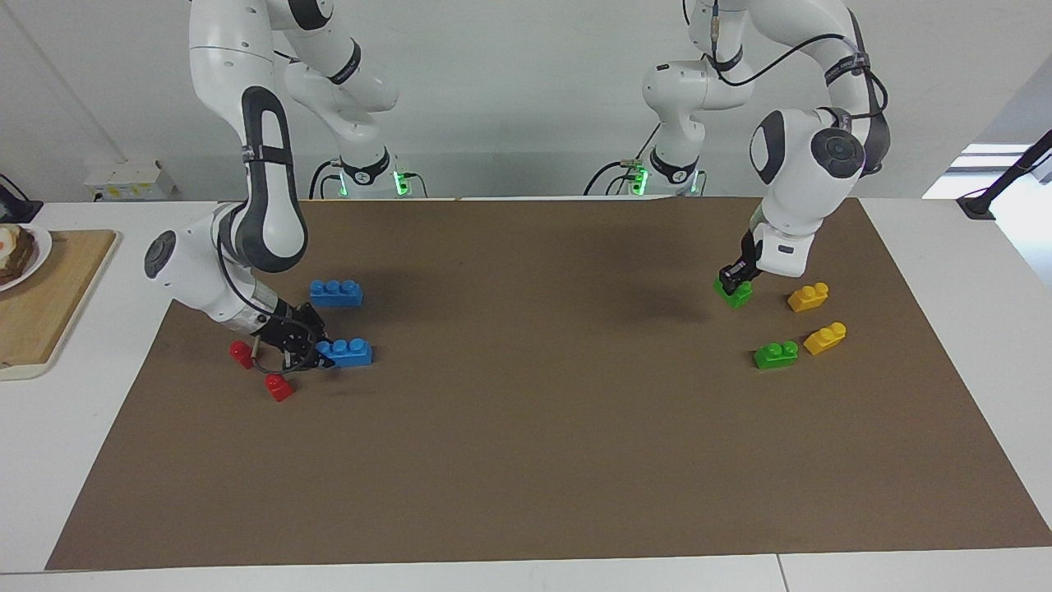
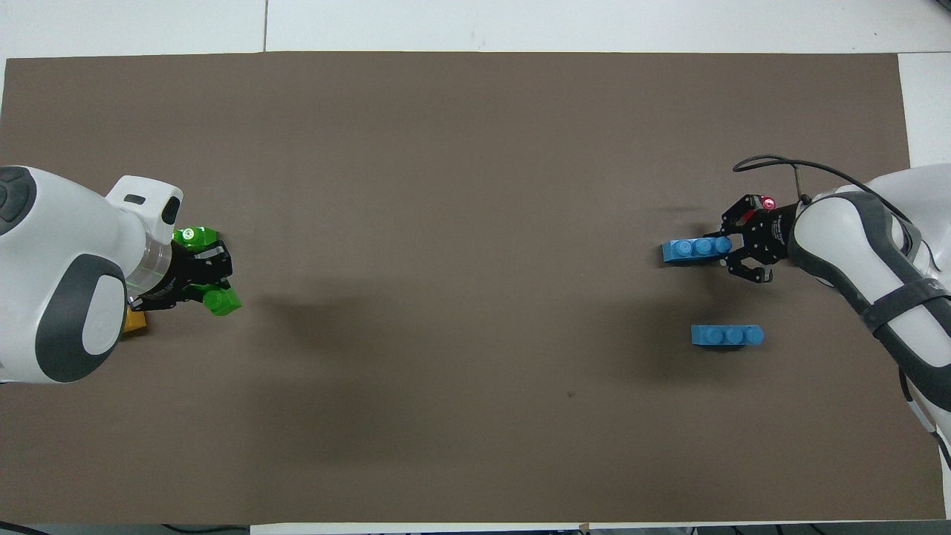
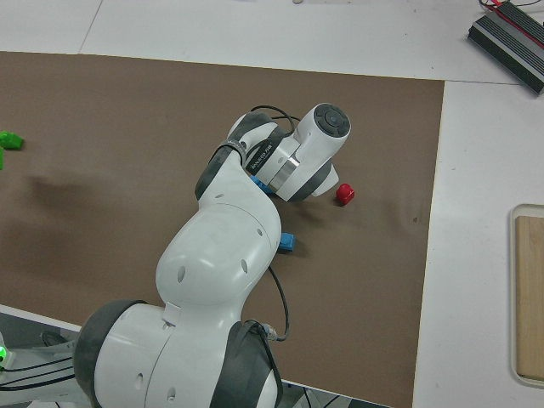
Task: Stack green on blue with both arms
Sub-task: 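Lift the blue brick with the right gripper toward the table center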
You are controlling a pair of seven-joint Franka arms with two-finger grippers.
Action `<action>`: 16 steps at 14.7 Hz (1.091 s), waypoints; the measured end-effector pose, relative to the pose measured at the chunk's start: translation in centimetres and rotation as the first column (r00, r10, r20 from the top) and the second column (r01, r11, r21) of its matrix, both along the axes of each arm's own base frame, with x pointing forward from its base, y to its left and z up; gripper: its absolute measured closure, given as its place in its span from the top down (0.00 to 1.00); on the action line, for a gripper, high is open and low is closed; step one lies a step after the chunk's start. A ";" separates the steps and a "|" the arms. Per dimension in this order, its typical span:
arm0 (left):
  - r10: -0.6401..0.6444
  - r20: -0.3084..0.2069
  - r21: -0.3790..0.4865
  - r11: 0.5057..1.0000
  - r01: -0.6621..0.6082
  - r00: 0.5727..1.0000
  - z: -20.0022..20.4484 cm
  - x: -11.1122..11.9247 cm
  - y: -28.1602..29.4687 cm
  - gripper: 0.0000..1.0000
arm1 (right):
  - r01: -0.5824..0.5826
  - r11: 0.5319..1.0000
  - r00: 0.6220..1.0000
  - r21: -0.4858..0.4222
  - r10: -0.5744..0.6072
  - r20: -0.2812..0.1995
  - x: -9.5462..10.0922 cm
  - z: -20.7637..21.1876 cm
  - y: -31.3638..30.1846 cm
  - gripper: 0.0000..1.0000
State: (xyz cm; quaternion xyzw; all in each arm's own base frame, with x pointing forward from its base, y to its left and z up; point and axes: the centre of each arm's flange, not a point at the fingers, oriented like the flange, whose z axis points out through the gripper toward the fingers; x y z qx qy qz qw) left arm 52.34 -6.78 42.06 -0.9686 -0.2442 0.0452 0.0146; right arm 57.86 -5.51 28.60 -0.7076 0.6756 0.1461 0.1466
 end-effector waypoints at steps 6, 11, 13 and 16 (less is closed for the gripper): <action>0.171 -0.004 -0.036 0.985 -0.171 0.985 0.2 0.1 -0.3 0.34 | -0.003 0.998 1.000 0.065 0.001 0.022 2.5 4.3 1.9 0.34; 0.288 0.019 -0.042 0.957 -0.287 0.957 0.5 0.5 -0.4 0.34 | 0.058 0.993 0.997 0.098 -0.063 0.047 6.4 14.1 13.4 0.34; 0.346 0.035 -0.060 0.937 -0.343 0.938 0.6 0.8 -0.6 0.34 | 0.015 0.994 0.998 0.105 -0.021 0.053 5.8 14.9 19.3 0.34; 0.420 0.038 -0.075 0.906 -0.416 0.907 0.7 0.9 -1.3 0.34 | 0.026 0.994 0.999 0.107 -0.028 0.024 3.7 14.4 27.8 0.34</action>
